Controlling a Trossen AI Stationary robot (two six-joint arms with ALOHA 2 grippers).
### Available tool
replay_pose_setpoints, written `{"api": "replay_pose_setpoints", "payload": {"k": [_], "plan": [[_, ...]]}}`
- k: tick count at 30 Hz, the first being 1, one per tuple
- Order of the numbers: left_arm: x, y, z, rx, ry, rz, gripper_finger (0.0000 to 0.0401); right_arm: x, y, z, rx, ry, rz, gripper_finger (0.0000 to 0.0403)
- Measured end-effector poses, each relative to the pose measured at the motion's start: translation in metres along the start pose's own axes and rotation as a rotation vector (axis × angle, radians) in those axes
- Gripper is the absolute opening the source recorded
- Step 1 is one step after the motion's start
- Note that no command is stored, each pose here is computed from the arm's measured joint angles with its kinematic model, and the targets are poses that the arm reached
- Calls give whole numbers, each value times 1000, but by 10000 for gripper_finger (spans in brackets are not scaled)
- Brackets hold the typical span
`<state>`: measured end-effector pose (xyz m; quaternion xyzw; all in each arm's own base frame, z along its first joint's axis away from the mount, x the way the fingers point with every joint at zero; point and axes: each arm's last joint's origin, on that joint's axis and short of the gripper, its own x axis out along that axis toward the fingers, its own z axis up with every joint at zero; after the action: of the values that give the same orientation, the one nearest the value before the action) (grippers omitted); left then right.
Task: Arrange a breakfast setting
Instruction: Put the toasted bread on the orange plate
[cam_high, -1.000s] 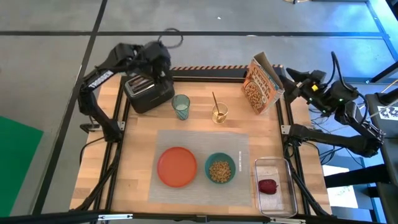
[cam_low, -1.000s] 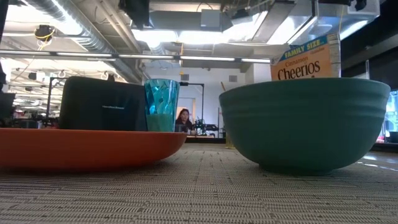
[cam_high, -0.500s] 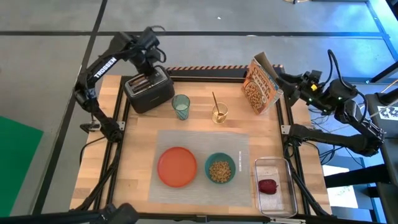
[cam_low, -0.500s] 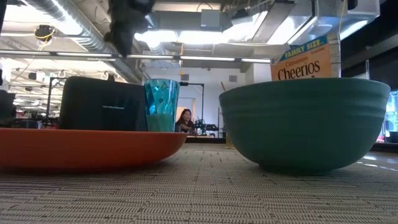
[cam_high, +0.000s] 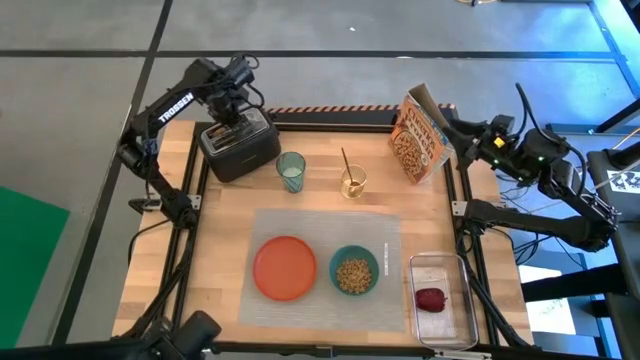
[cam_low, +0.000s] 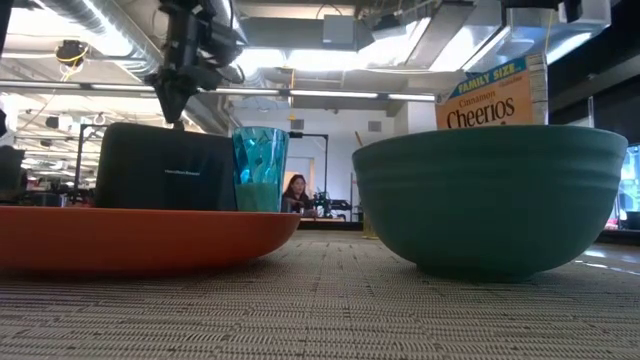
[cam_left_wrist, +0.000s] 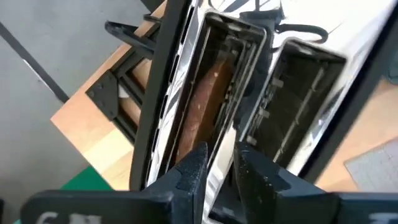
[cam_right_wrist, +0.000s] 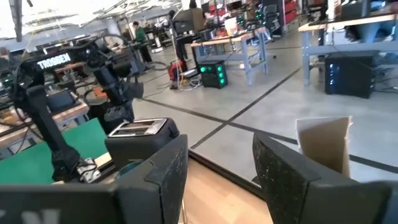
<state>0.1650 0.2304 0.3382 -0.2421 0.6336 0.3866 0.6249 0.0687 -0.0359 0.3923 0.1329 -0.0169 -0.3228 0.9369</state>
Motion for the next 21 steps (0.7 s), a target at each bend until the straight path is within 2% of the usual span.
{"api": "replay_pose_setpoints", "payload": {"k": [8,21], "plan": [[18,11,2,2,3,8,57,0,0,0,0,-3,-11,170],[31,16,1,10,30,9,56,0,-1,0,1,-10,-28,170]]}}
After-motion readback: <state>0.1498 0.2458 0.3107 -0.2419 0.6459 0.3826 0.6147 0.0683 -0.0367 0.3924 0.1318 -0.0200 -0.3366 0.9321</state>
